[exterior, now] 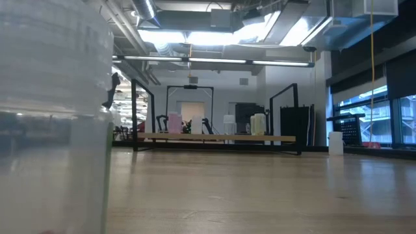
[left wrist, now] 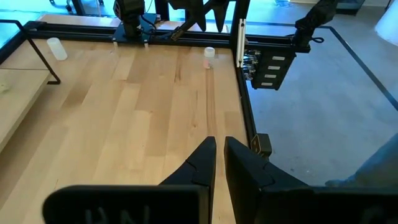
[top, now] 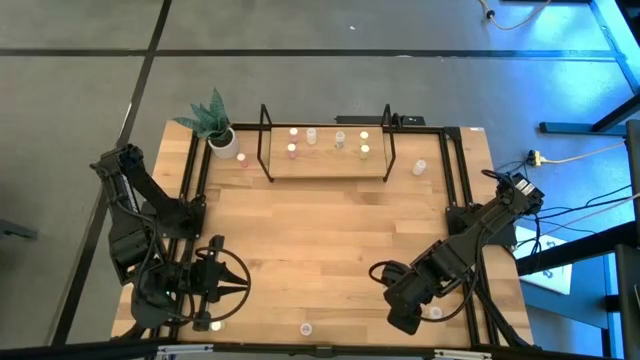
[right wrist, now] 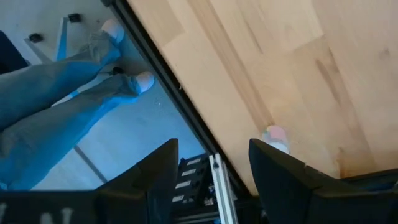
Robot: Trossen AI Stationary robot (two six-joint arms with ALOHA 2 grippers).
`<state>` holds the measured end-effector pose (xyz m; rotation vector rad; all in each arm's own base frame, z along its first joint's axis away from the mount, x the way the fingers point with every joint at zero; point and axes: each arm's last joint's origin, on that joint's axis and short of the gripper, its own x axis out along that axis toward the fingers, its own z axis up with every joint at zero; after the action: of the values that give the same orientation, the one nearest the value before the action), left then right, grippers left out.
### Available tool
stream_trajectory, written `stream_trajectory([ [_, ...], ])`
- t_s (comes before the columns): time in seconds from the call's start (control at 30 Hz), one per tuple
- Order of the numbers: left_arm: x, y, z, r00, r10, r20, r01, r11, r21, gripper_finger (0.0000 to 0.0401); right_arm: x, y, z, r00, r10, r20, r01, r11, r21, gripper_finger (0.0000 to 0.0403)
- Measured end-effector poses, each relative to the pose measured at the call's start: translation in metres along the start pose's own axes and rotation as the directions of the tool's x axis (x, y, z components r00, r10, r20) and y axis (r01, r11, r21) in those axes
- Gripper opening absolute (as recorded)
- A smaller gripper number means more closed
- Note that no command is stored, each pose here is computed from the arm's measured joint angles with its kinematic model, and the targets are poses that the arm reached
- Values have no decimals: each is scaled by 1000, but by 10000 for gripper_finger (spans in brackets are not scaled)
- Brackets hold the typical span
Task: Pick and place medicine bottles onto shelf by color
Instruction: Put the top transparent pill bottle on the shelf aligned with the other transparent pill bottle
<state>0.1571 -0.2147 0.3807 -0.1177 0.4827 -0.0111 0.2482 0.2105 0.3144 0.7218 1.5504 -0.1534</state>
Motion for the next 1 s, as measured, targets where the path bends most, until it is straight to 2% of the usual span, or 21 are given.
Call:
stream_trajectory([
  [0.13,0,0,0,1000,0,0,0,1000,0,27,1,1,-3,999,-20,44,20,1000,-14,209],
  [0.43,0,0,0,1000,0,0,0,1000,0,27,3,2,-10,995,-45,93,47,999,-17,289],
  [0.6,0,0,0,1000,0,0,0,1000,0,28,3,1,-10,994,-48,98,55,996,-69,288],
  [0.87,0,0,0,1000,0,0,0,1000,0,27,6,5,-22,984,-60,169,97,971,-220,283],
  [1.0,0,0,0,1000,0,0,0,1000,0,27,8,4,-33,982,-97,164,125,976,-177,282],
])
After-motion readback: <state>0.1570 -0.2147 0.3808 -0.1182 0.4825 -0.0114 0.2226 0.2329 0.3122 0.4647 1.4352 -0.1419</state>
